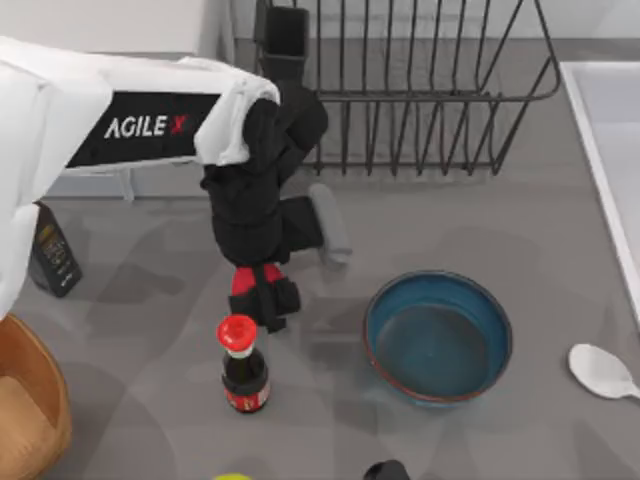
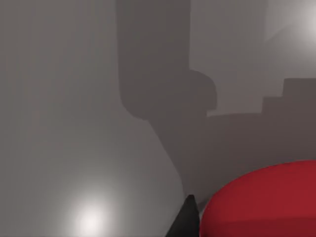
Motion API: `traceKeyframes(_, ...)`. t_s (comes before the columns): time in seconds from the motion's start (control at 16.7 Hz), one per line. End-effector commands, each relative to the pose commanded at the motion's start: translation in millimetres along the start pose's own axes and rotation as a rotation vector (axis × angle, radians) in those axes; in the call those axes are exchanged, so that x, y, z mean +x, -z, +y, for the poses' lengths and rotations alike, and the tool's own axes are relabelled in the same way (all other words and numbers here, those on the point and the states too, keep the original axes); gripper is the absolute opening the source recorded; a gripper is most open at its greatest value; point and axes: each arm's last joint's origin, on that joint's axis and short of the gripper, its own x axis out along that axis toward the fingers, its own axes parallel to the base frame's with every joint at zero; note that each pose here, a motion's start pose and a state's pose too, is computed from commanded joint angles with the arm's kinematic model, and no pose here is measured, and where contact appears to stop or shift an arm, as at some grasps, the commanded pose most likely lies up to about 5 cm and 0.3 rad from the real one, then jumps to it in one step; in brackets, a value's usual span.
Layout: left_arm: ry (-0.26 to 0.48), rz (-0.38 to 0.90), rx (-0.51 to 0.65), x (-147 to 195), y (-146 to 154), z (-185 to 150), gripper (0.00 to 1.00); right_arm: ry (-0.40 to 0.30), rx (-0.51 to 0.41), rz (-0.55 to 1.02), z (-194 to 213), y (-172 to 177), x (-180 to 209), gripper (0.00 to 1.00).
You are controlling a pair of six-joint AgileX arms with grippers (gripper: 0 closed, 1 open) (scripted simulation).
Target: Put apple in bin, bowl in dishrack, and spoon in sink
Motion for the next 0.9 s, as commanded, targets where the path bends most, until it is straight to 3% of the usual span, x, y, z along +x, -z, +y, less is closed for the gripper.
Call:
traceKeyframes(0.24, -0.016, -0.025, -0.009, -8.5, -2.7, 1.8, 0.00, 0.000, 0.000, 0.000, 0.0, 0.0, 0.0, 1.00)
traceKeyframes(0.42, -0.121, -0.077, -0.017, -27.0, -17.5, 15.1, 0.00, 0.000, 0.000, 0.000, 0.0, 0.0, 0.0, 1.00)
traceKeyframes(0.6, -0.207, -0.130, -0.036, -70.0, -27.5, 23.6, 0.00, 0.000, 0.000, 0.000, 0.0, 0.0, 0.0, 1.00)
traceKeyframes(0.72, -0.209, -0.133, -0.037, -94.9, -27.6, 21.1, 0.00, 0.000, 0.000, 0.000, 0.0, 0.0, 0.0, 1.00)
traceKeyframes(0.9, -0.133, -0.082, -0.020, -107.3, -20.3, 11.3, 0.00, 0.000, 0.000, 0.000, 0.0, 0.0, 0.0, 1.00)
